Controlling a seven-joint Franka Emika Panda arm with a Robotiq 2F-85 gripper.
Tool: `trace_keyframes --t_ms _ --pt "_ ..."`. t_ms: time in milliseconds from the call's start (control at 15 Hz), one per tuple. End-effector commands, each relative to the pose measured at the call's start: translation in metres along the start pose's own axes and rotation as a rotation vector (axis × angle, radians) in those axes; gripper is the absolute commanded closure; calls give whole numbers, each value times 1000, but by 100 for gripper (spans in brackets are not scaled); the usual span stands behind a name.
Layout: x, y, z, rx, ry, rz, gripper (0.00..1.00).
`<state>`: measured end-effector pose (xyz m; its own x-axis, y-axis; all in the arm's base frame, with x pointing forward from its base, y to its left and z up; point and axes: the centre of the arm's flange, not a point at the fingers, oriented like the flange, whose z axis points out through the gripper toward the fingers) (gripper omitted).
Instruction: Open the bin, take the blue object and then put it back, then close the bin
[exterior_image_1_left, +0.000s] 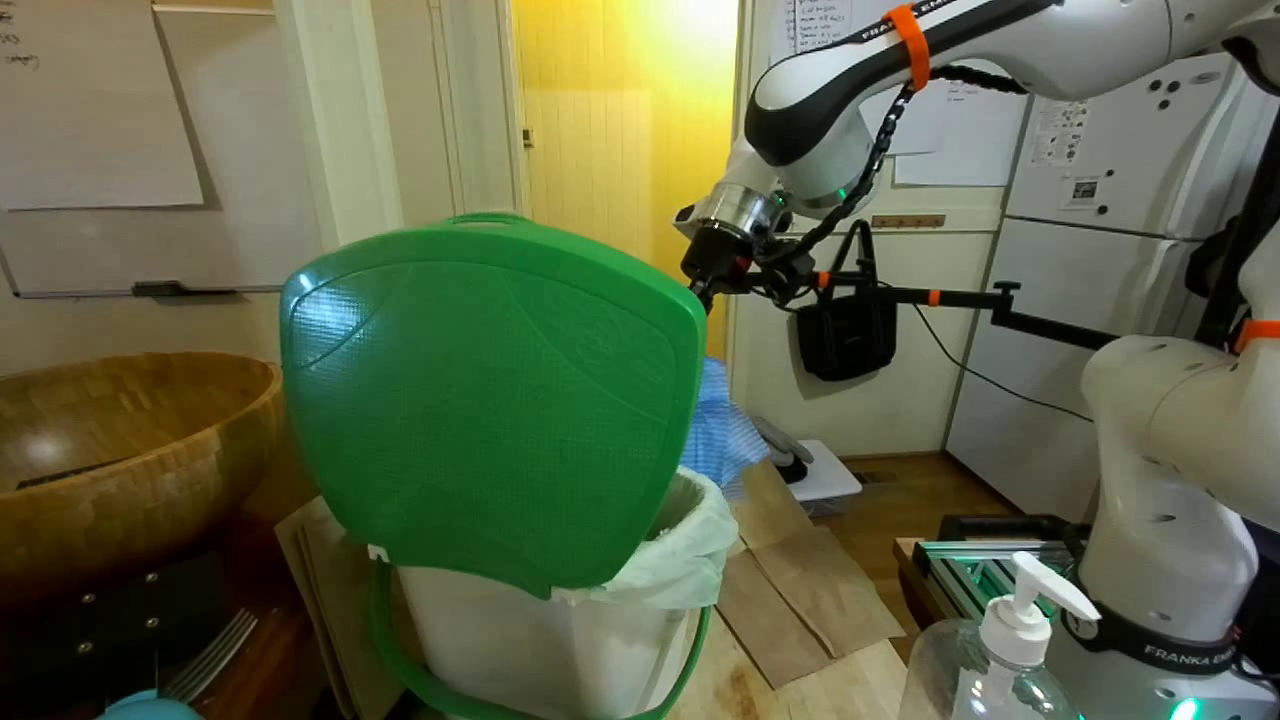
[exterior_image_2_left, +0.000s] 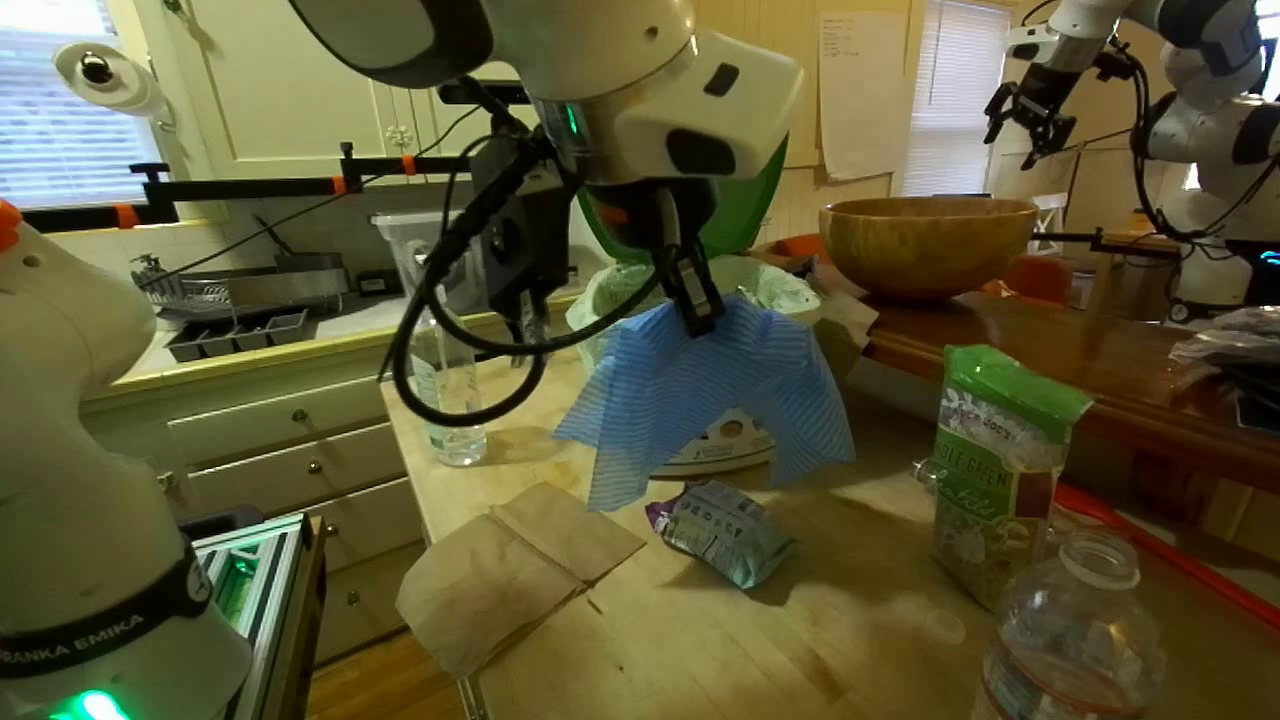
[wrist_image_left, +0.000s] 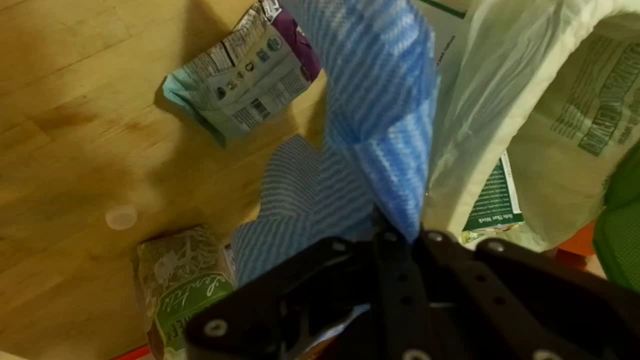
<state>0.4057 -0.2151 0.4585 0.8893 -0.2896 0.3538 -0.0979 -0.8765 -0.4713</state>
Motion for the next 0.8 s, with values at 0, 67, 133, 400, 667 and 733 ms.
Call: trace_keyframes --t_ms 0,67,133,400,667,733 --pt "-18 11 16 38 -3 16 99" --pt "-22 13 19 45 -14 22 99" --pt "-25 15 21 42 -26 23 99" --pt "-32 21 26 21 -42 28 68" --pt "-34 24 30 13 -60 33 38" --pt "-35 24 32 13 -63 34 31"
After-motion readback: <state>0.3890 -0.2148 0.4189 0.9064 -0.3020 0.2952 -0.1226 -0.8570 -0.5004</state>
